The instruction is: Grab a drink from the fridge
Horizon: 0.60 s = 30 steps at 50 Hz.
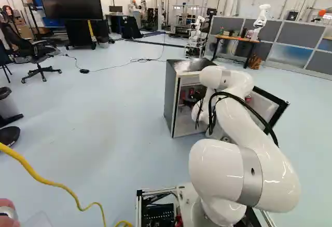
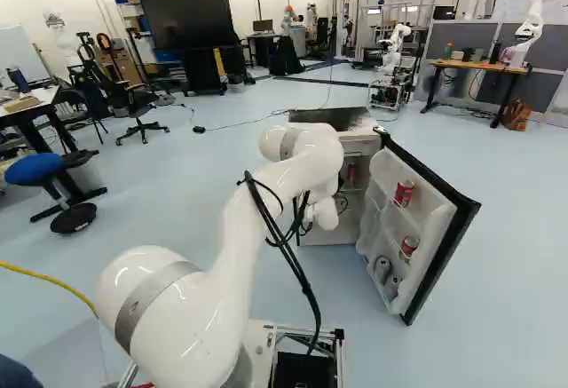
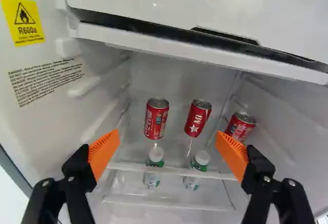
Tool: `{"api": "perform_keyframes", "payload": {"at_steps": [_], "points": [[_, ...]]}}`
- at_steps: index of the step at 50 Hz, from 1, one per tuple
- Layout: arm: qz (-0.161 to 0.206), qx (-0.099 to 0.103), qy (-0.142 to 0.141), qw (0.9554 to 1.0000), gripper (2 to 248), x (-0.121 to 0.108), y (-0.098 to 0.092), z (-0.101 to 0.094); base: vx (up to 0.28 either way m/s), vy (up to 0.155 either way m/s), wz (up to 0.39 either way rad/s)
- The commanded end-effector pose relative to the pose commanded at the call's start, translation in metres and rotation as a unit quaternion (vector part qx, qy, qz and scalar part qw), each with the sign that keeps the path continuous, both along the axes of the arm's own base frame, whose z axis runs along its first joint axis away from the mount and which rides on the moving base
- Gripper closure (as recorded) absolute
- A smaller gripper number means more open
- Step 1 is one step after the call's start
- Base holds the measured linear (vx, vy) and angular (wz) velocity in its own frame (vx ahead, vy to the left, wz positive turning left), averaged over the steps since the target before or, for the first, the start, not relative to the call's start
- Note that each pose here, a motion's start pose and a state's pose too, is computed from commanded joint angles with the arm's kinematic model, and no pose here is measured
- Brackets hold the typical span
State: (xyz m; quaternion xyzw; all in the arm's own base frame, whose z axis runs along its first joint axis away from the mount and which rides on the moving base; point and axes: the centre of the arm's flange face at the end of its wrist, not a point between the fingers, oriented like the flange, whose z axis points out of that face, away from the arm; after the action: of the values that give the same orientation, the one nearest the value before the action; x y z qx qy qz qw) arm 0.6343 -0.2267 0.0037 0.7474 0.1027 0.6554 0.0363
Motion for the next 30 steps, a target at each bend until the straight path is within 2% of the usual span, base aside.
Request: {"api": "perform_keyframes", "payload": {"at_steps": [15, 30], "points": [[0.004, -0.008, -0.001, 1.0000, 3, 0.016, -0.001, -0.009, 0.000, 0.000, 0.000], [0.004, -0.013, 0.015, 0.9998, 3, 0.023, -0.002, -0.016, 0.000, 0.000, 0.000]]}}
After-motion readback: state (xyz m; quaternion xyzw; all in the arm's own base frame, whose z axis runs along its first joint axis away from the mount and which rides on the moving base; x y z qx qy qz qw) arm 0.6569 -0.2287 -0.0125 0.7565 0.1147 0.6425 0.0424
